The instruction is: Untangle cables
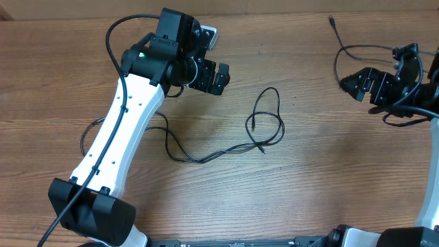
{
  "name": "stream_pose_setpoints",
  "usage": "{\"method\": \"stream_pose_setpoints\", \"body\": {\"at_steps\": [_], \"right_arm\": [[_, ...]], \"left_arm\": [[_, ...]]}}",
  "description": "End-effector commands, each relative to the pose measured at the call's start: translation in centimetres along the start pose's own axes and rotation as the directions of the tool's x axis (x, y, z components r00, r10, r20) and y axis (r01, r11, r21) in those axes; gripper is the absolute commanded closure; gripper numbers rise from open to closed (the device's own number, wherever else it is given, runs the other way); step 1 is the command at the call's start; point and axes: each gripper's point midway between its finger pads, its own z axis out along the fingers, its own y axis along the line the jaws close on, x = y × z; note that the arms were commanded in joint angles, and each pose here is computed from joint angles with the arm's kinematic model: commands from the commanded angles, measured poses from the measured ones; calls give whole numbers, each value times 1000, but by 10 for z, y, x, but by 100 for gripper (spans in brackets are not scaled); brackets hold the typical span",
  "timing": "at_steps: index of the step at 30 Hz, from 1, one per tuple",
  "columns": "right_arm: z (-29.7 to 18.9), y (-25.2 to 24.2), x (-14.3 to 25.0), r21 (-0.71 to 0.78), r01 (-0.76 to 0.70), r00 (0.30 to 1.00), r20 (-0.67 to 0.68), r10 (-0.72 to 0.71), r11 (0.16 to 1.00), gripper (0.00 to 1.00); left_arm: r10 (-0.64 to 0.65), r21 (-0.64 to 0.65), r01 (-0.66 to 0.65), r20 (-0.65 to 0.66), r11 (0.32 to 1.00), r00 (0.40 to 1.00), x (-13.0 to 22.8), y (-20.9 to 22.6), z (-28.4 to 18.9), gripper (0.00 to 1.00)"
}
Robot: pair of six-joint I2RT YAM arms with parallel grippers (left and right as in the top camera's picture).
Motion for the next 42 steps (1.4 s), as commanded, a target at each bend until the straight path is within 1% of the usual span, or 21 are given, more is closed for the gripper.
{"method": "stream_pose_setpoints", "body": {"at_steps": [1, 3, 5, 8, 10, 11, 12, 13, 15, 18, 20, 25, 28, 30, 33, 36, 37, 40, 42], "right_arm": [[-3, 5, 0, -10, 9, 1000, 11, -9, 1000, 0], [-3, 5, 0, -10, 9, 1000, 11, -9, 1000, 0], [-3, 5, 0, -10, 9, 1000, 11, -9, 1000, 0], [-3, 5, 0, -10, 9, 1000, 11, -9, 1000, 0], [-3, 5, 0, -10, 9, 1000, 11, -9, 1000, 0], [-3, 5, 0, -10, 9, 1000, 11, -9, 1000, 0], [-3, 5, 0, -10, 9, 1000, 11, -9, 1000, 0], [-3, 5, 0, -10, 9, 1000, 11, -9, 1000, 0], [-3, 5, 0, -10, 9, 1000, 11, -9, 1000, 0], [-3, 5, 0, -10, 9, 1000, 11, -9, 1000, 0], [-3, 5, 0, -10, 9, 1000, 11, -9, 1000, 0], [-3, 5, 0, -10, 9, 1000, 11, -9, 1000, 0], [-3, 5, 0, -10, 9, 1000, 11, -9, 1000, 0], [-3, 5, 0, -10, 9, 1000, 11, -9, 1000, 0], [-3, 5, 0, -10, 9, 1000, 11, -9, 1000, 0], [-3, 5, 0, -10, 9, 1000, 11, -9, 1000, 0], [-3, 5, 0, -10, 9, 1000, 11, -9, 1000, 0], [-3, 5, 0, -10, 9, 1000, 11, -9, 1000, 0], [-3, 5, 0, -10, 9, 1000, 11, -9, 1000, 0]], "left_arm": [[31, 1, -31, 15, 1000, 999, -6, -3, -2, 0], [32, -7, -32, 15, 999, 999, -6, -1, -2, 1], [32, -45, -31, 16, 998, 999, -6, 5, -2, 0], [34, -44, -33, 40, 998, 999, -12, 5, -2, 0], [50, 28, -51, 35, 998, 998, -11, -9, -2, 1], [83, 70, -85, 23, 994, 996, -7, -18, -2, 1], [143, 100, -143, 2, 985, 990, 0, -26, 0, 0], [193, 100, -190, -26, 977, 981, 9, -29, 1, 1], [249, 62, -244, -94, 968, 964, 25, -28, 6, 1], [261, -18, -270, -201, 963, 944, 51, -18, 15, 0], [258, -48, -279, -263, 959, 930, 68, -11, 22, 1], [233, -32, -264, -377, 964, 896, 111, -2, 39, 0], [236, -11, -271, -456, 963, 858, 143, 5, 48, 0], [236, -3, -272, -483, 962, 843, 155, 7, 52, 0], [291, 37, -318, -516, 947, 806, 175, 12, 60, 0], [412, 114, -418, -526, 901, 744, 194, 17, 70, 0], [451, 139, -450, -524, 882, 722, 199, 18, 73, 2], [571, 210, -548, -497, 810, 653, 212, 23, 85, 3], [633, 247, -598, -478, 763, 609, 219, 25, 90, 0]]}}
